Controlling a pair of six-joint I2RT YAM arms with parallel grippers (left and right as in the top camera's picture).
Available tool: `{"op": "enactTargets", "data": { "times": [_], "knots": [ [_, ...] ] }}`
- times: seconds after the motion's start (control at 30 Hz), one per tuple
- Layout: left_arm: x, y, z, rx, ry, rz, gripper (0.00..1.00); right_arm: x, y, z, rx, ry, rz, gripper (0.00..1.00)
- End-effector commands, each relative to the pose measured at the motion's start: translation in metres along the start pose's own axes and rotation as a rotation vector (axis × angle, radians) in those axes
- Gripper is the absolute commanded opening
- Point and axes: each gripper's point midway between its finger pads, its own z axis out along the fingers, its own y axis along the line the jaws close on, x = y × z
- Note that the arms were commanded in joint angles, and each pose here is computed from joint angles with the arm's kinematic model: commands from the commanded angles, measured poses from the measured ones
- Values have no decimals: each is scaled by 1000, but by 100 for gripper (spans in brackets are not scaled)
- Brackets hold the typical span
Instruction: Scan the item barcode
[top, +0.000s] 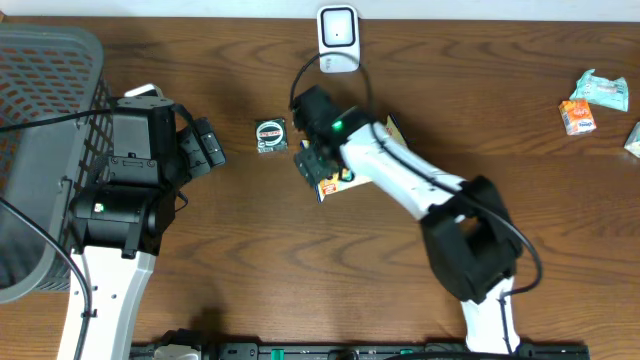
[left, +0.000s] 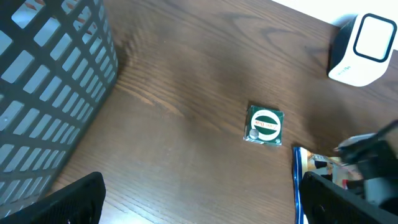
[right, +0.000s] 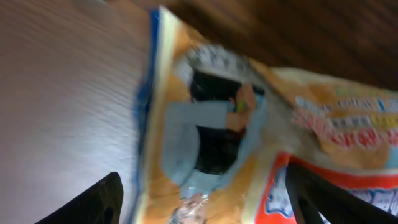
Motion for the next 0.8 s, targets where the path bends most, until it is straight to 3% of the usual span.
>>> {"op": "enactTargets", "data": {
  "times": [0.0,0.3,0.47,0.77],
  "knots": [
    [-2,2,-2,-6,-9,9,98,2,-44,1,242,-1,66,79],
    [-2,2,-2,-6,-9,9,98,1,-75,-19,304,32,102,80],
    [-2,2,-2,-6,-9,9,98,-3,-46,-22,210,31,42,81],
    [-2,2,-2,-6,-9,9,98,3,-31,-6,217,19,-9,84]
  ]
}}
